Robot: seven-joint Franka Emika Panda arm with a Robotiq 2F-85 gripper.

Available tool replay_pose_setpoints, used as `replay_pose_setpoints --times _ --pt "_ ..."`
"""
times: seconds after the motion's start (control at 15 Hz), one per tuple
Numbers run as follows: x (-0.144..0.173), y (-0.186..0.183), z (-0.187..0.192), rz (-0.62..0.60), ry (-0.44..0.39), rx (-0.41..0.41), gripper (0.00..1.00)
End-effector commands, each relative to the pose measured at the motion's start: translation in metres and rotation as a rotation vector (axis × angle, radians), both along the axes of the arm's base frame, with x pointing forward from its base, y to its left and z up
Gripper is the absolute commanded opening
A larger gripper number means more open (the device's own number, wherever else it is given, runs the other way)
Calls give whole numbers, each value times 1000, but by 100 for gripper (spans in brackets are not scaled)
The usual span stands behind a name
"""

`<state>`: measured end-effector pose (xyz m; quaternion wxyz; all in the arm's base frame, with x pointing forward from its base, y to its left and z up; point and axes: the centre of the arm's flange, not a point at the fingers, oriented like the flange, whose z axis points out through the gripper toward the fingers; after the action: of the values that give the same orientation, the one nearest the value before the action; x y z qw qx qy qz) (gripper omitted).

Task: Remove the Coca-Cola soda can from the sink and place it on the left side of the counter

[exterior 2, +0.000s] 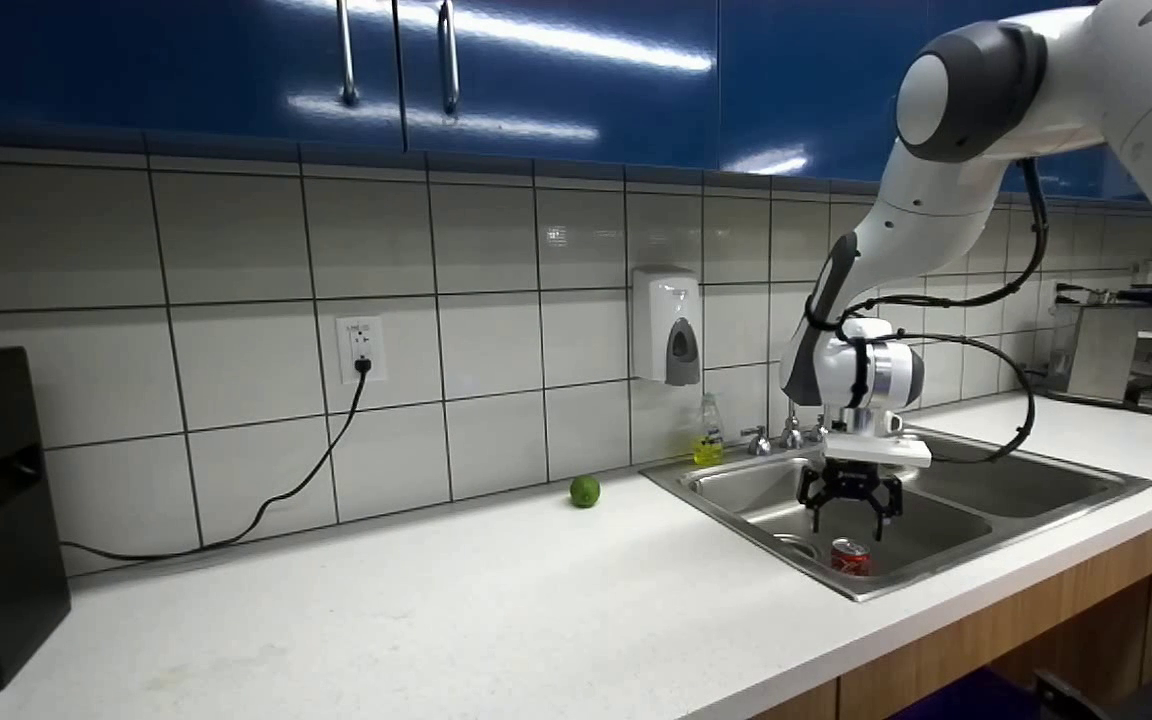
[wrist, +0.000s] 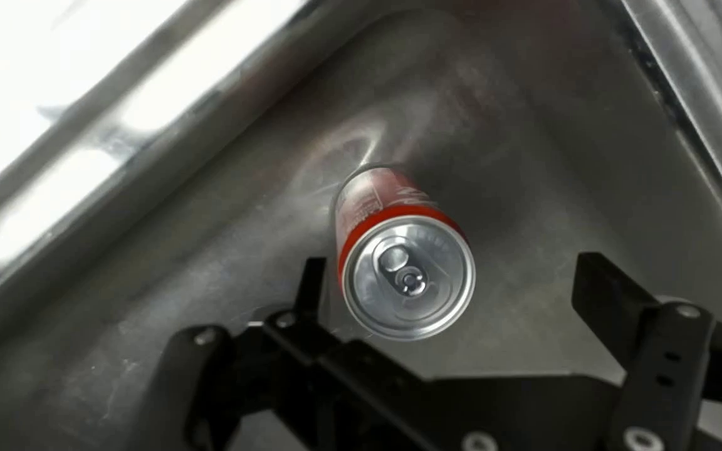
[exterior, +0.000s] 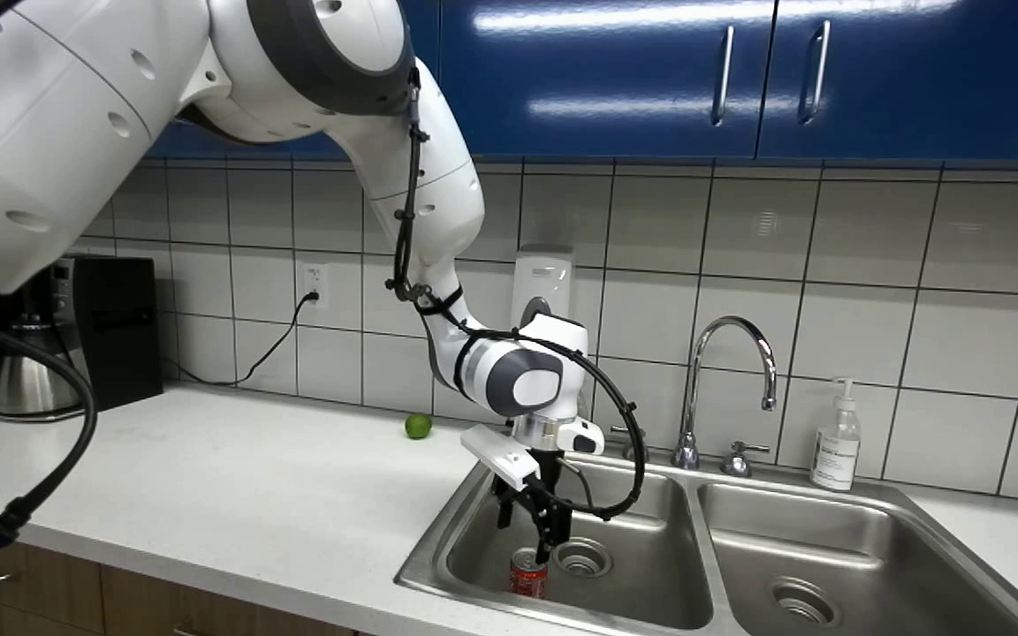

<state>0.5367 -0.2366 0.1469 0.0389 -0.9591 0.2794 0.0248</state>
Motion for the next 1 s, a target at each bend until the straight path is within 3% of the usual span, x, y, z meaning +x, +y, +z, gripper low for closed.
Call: replay_pose_setpoints --times 0.0,0.93 --pt "10 -9 -6 35 44 16 100" --pt "20 -12 -32 76 127 55 100"
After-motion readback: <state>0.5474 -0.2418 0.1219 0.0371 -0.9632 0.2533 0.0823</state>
